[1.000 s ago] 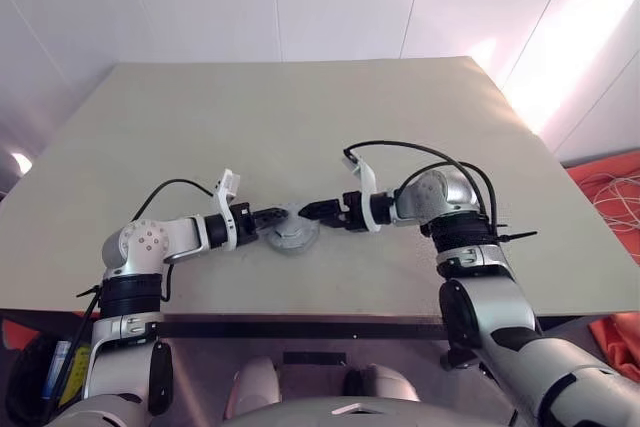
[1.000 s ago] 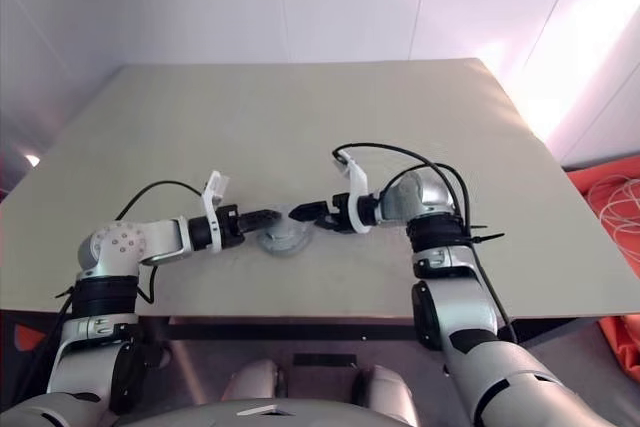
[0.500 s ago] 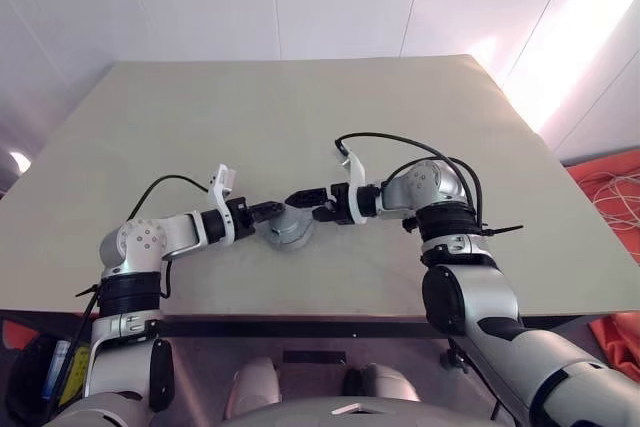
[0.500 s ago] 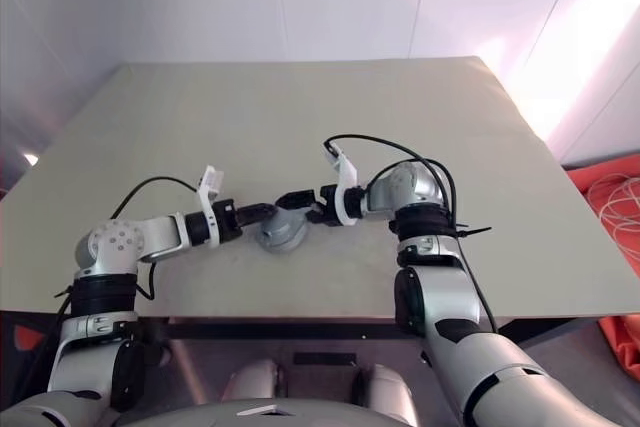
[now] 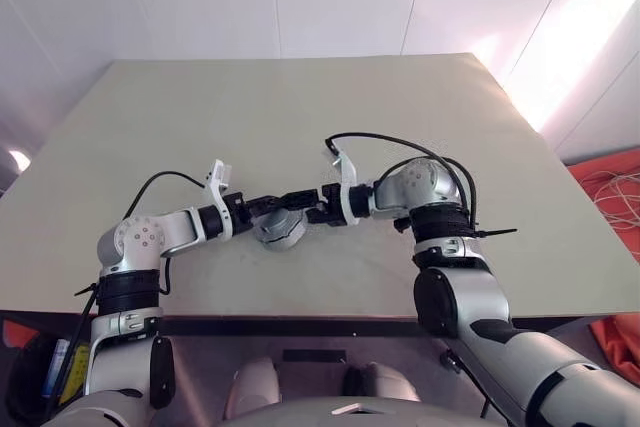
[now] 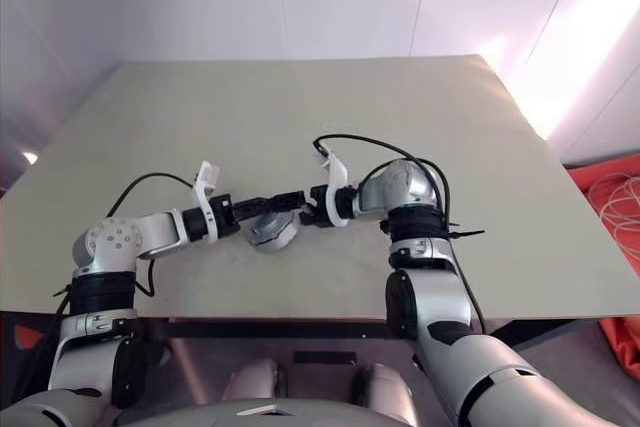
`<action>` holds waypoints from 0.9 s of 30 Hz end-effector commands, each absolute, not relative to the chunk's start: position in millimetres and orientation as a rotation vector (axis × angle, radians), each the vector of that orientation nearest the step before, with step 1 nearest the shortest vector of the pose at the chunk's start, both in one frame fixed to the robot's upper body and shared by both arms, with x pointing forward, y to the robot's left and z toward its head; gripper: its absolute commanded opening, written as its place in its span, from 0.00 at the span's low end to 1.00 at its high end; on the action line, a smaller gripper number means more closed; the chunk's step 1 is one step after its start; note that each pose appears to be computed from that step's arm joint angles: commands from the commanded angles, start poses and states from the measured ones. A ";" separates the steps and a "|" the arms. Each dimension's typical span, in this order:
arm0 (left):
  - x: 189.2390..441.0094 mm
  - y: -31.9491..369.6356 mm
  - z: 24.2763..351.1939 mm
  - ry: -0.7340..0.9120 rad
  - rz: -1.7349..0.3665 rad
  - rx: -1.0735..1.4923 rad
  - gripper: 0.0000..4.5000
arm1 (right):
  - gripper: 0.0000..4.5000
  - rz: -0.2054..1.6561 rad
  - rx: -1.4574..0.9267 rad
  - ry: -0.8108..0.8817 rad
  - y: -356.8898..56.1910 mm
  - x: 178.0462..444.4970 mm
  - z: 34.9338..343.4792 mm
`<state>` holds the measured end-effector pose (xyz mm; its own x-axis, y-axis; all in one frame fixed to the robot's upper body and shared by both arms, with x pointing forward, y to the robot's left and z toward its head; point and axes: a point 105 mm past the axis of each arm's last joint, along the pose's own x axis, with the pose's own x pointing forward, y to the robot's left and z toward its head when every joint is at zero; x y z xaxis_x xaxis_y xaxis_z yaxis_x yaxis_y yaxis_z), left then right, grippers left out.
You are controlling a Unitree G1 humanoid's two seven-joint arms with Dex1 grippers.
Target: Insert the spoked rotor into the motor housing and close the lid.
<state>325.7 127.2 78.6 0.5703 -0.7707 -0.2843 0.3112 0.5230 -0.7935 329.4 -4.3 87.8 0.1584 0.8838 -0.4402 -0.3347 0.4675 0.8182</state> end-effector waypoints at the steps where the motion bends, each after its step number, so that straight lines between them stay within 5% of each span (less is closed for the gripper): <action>1: 322.3 126.1 65.0 0.751 -0.683 -0.744 0.00 | 1.00 1.084 0.640 0.996 12.3 325.9 110.4; 7: 322.0 126.4 64.1 0.749 -0.679 -0.746 0.00 | 0.96 1.074 0.620 0.991 11.7 328.6 110.7; 16: 322.6 126.9 64.6 0.743 -0.679 -0.746 0.00 | 0.39 1.072 0.614 0.980 8.2 331.2 112.2; 27: 323.7 127.3 65.7 0.734 -0.678 -0.746 0.00 | 0.37 1.057 0.624 0.965 7.0 336.6 113.6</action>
